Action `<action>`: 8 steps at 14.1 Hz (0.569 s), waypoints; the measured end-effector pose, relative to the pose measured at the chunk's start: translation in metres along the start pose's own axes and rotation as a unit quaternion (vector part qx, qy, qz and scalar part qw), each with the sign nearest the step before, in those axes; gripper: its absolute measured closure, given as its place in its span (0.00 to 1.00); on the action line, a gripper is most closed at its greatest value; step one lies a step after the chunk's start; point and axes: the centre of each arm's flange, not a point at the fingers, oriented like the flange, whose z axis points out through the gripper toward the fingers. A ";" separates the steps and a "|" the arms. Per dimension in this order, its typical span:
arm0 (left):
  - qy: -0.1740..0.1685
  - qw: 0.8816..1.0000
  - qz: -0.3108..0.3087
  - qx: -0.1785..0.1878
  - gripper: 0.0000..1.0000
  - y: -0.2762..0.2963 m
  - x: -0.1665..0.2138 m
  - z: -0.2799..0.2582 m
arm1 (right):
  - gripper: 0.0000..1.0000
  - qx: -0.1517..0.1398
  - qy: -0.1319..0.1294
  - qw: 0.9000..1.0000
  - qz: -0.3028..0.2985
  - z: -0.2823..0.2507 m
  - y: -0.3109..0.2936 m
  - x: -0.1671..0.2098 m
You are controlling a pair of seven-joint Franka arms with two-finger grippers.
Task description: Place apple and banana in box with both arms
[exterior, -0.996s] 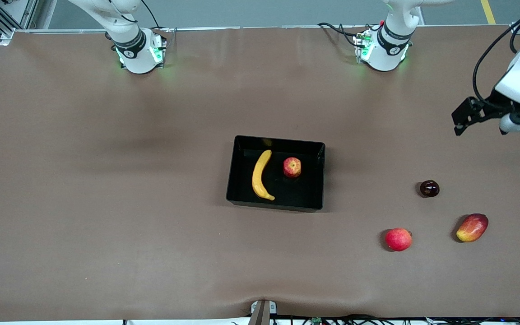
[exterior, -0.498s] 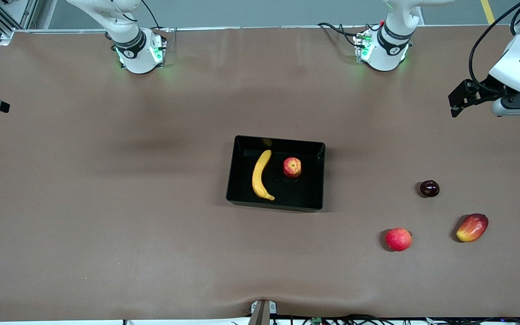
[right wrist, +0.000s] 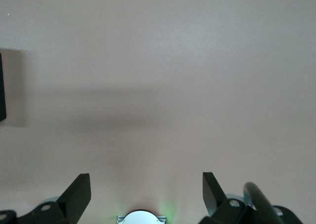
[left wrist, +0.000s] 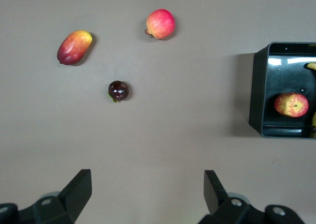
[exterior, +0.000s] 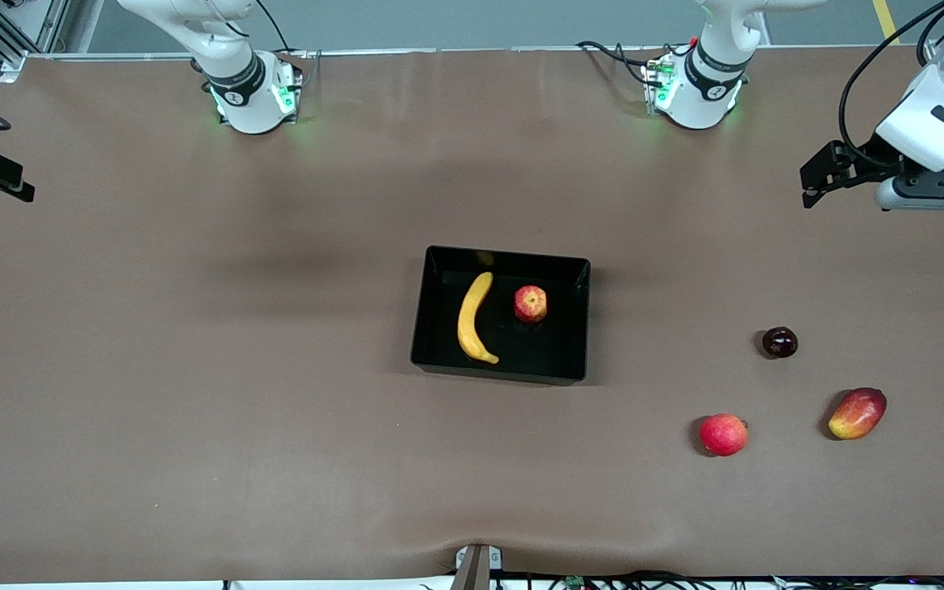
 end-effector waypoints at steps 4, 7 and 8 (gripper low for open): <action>0.005 1.000 -0.004 -0.001 0.00 -0.006 0.001 -0.004 | 0.00 0.000 0.000 1.000 0.001 0.000 0.001 0.000; 0.009 1.000 -0.005 -0.001 0.00 -0.007 0.002 -0.008 | 0.00 0.000 0.000 1.000 0.001 0.000 0.001 0.000; 0.011 1.000 -0.005 -0.001 0.00 -0.007 0.003 -0.010 | 0.00 0.000 0.000 1.000 0.001 0.000 0.001 0.000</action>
